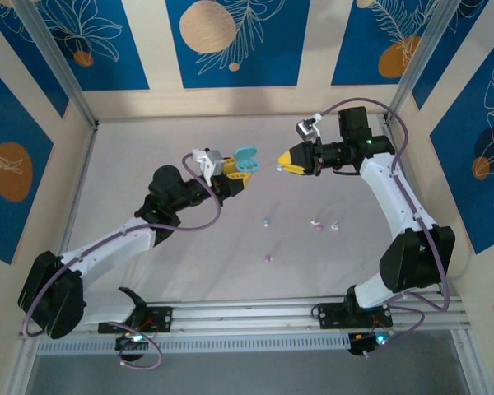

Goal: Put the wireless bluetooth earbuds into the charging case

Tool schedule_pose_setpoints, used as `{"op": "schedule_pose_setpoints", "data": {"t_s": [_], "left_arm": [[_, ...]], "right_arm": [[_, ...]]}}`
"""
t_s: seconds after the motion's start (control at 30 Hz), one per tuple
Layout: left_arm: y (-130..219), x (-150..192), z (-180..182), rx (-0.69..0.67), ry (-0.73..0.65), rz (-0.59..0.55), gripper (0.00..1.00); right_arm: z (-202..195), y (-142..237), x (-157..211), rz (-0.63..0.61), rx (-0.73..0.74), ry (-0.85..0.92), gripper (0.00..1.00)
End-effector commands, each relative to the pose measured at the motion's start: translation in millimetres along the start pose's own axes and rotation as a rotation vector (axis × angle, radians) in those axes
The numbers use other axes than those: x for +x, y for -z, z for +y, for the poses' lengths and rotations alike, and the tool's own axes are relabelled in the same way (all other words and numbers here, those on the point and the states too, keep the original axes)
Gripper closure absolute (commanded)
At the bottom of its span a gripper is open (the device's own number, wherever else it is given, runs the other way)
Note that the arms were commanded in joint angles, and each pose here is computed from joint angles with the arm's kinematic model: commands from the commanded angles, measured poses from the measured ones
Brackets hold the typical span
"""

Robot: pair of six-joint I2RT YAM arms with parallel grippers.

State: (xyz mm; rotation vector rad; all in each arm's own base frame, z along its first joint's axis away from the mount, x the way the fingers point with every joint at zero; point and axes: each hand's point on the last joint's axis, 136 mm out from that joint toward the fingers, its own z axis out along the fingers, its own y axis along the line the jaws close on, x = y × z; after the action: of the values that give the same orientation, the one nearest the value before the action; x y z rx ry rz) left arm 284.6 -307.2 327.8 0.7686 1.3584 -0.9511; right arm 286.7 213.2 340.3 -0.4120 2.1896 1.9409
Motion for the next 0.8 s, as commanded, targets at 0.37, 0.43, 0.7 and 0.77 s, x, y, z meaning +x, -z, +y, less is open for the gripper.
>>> {"op": "schedule_pose_setpoints", "data": {"t_s": [0.37,0.43,0.7,0.77], "left_arm": [[-9.1,-10.9,-10.2,0.058,-0.043,-0.032,0.75],[-9.3,-12.1,-11.9,0.065,-0.043,-0.036,0.75],[-9.7,-20.7,-25.2,0.136,-0.055,-0.069,0.75],[-10.5,-22.5,-28.3,0.156,-0.052,-0.069,0.74]], "right_arm": [[37.0,-8.5,-6.6,-0.028,0.062,0.031,0.77],[40.1,-10.8,-4.6,-0.015,0.05,0.047,0.77],[41.5,-22.0,-0.5,0.002,0.068,0.133,0.77],[41.5,-23.9,-1.4,-0.002,0.078,0.153,0.77]]}}
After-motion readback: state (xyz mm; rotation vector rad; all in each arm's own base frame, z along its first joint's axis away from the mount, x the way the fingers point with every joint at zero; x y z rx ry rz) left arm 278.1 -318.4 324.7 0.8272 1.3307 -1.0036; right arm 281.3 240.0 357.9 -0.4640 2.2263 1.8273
